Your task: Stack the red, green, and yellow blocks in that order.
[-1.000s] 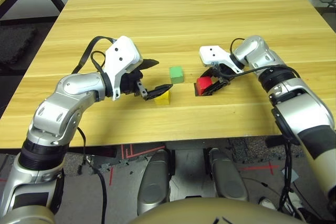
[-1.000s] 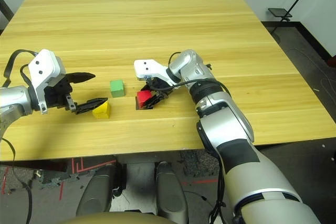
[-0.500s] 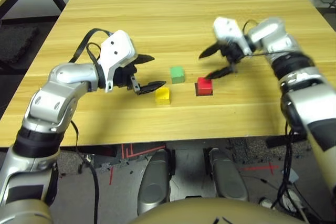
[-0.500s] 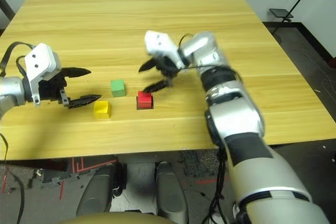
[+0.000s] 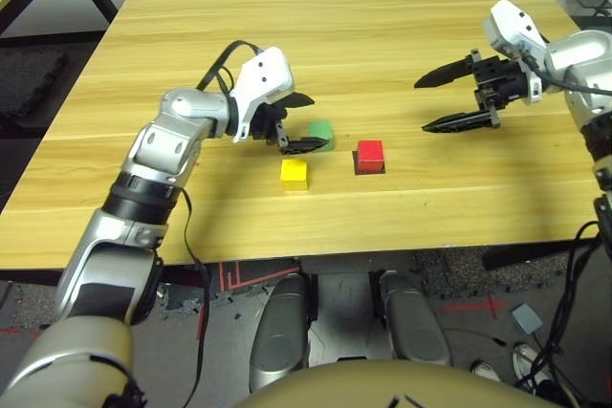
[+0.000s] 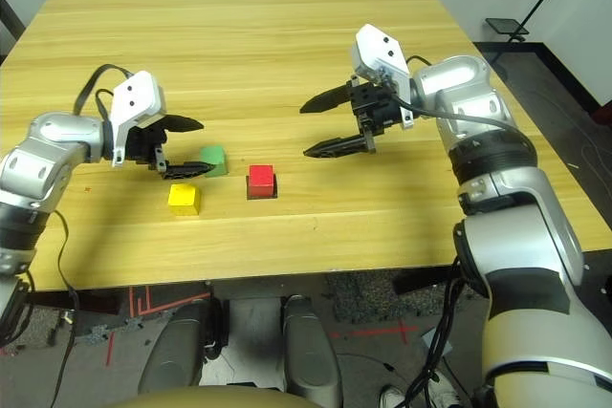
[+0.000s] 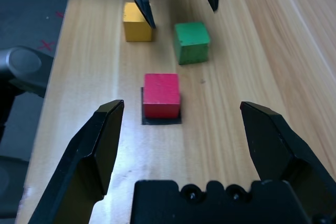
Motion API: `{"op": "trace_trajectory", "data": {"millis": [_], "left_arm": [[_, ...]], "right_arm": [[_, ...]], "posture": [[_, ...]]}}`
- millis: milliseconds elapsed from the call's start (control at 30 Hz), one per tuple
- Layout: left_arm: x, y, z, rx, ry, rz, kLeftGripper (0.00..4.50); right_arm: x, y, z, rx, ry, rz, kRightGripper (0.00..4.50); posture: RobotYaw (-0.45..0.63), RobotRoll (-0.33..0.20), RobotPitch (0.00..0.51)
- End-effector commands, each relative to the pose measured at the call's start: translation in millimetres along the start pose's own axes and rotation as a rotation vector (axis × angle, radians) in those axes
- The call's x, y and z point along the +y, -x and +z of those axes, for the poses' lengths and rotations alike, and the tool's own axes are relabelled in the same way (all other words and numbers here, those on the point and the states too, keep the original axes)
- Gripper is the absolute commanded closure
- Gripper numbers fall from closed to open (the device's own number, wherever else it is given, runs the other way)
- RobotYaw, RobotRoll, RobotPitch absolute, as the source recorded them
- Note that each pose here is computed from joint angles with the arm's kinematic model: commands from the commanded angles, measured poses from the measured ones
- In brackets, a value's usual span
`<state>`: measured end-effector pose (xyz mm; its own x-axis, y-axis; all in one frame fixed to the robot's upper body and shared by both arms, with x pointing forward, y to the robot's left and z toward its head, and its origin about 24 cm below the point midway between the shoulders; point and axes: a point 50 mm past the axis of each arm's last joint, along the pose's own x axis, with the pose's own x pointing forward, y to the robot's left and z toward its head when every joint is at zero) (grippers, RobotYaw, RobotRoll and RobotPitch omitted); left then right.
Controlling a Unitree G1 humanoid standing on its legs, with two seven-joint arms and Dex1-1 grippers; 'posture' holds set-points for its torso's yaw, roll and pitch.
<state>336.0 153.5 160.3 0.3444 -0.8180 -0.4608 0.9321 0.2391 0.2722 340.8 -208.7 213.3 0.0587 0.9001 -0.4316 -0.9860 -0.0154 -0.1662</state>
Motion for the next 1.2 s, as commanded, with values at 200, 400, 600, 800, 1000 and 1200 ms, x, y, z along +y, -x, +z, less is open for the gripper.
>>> {"op": "trace_trajectory", "data": {"millis": [200,400,600,800,1000,1200], "left_arm": [[9.1,-10.3,-18.6,0.074,-0.002,-0.01,0.0],[14.8,-15.2,-24.8,0.079,0.023,0.002,0.0],[16.6,-22.1,-34.7,0.089,0.087,0.012,0.0],[20.6,-28.1,-27.8,0.036,0.148,0.047,1.26],[26.6,-23.6,-2.4,-0.006,0.133,0.058,2.43],[7.2,-22.6,47.3,-0.054,0.082,-0.037,2.43]], "right_arm": [[12.1,13.2,1.1,-0.027,-0.029,-0.025,0.02],[15.9,14.2,2.2,-0.036,-0.039,-0.038,0.02],[17.7,13.1,2.8,-0.047,-0.047,-0.049,0.02],[17.8,13.8,-0.6,-0.046,-0.059,-0.061,0.0],[21.0,15.3,-12.3,-0.035,-0.075,-0.062,0.0],[22.7,17.7,-22.2,-0.035,-0.103,-0.079,0.0]], "posture": [[0.17,-0.051,0.118],[0.16,-0.047,0.123],[0.15,-0.047,0.129],[0.16,-0.042,0.132],[0.18,-0.028,0.13],[0.2,-0.012,0.125]]}}
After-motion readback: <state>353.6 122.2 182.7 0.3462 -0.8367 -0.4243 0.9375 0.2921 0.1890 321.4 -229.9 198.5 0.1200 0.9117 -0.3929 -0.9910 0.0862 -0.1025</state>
